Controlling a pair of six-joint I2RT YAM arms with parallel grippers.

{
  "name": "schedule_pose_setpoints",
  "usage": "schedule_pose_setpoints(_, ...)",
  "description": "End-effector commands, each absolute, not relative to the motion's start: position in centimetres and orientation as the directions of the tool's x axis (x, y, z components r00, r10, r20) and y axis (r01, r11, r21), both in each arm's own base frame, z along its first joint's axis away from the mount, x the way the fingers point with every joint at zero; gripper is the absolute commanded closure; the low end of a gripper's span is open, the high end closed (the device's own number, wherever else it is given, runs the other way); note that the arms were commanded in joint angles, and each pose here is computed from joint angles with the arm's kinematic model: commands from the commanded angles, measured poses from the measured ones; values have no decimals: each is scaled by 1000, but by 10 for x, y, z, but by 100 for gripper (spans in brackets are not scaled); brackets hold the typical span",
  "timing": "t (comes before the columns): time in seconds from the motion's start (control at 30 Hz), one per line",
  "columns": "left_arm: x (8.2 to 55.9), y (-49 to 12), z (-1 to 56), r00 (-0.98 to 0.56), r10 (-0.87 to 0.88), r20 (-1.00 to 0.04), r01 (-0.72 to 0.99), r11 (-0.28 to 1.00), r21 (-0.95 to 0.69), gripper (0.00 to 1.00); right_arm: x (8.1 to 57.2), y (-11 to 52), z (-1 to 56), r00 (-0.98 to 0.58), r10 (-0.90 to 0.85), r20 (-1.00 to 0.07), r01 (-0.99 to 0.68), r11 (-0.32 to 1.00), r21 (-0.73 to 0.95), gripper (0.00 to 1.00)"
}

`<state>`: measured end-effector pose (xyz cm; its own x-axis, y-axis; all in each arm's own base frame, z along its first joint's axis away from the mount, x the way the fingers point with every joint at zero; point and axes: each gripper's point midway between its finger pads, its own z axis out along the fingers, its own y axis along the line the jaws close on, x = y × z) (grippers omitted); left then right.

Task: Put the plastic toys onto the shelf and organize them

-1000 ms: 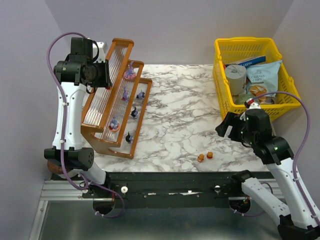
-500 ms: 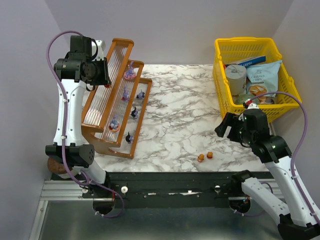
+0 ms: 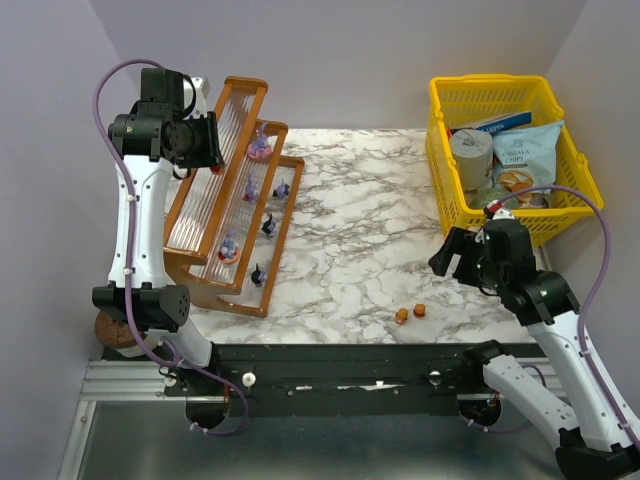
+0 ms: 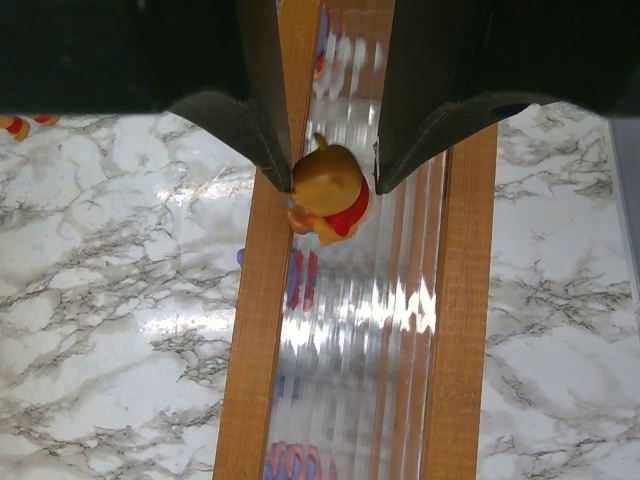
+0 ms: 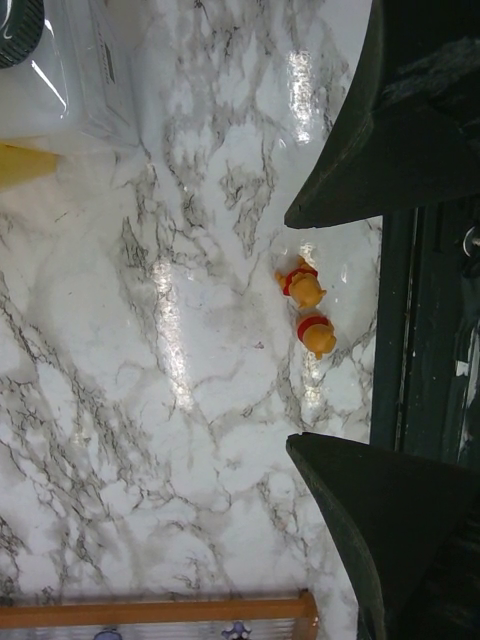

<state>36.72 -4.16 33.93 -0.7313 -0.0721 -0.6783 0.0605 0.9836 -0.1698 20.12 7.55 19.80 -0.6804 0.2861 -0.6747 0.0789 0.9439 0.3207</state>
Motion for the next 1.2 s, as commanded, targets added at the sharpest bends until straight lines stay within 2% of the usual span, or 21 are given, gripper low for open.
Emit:
schedule_pose_setpoints(0.0, 369, -40, 347, -718, -83, -692, 56, 983, -176, 50, 201, 82, 194, -691, 284, -665, 58, 938, 340, 10)
schedule_pose_setpoints(0.53, 368, -37, 383, -638, -128, -760, 26, 982, -188, 34, 204, 78, 199, -674, 268, -688, 52, 947, 317, 8)
schedule_pose_setpoints(0.6, 364, -37, 392, -617, -135, -775, 30, 981, -194, 21, 204, 78, 201, -670, 244, -702, 26, 952, 306, 6)
schedule_pose_setpoints(0.7, 354, -38, 406, -582, -147, -800, 35, 978, -206, 7, 202, 86, 199, -683, 174, -710, -62, 954, 294, 0)
schedule_pose_setpoints(0.77, 344, -40, 416, -547, -159, -822, 44, 975, -217, 1, 199, 93, 195, -696, 124, -707, -127, 948, 291, 0)
schedule_pose_setpoints(0.97, 316, -44, 443, -407, -200, -891, 81, 964, -254, 1, 182, 107, 159, -781, 165, -602, -102, 918, 384, 0)
schedule_pose_setpoints(1.17, 294, -50, 447, -349, -255, -902, 107, 945, -309, 1, 177, 99, 139, -802, 284, -525, 73, 919, 387, 10)
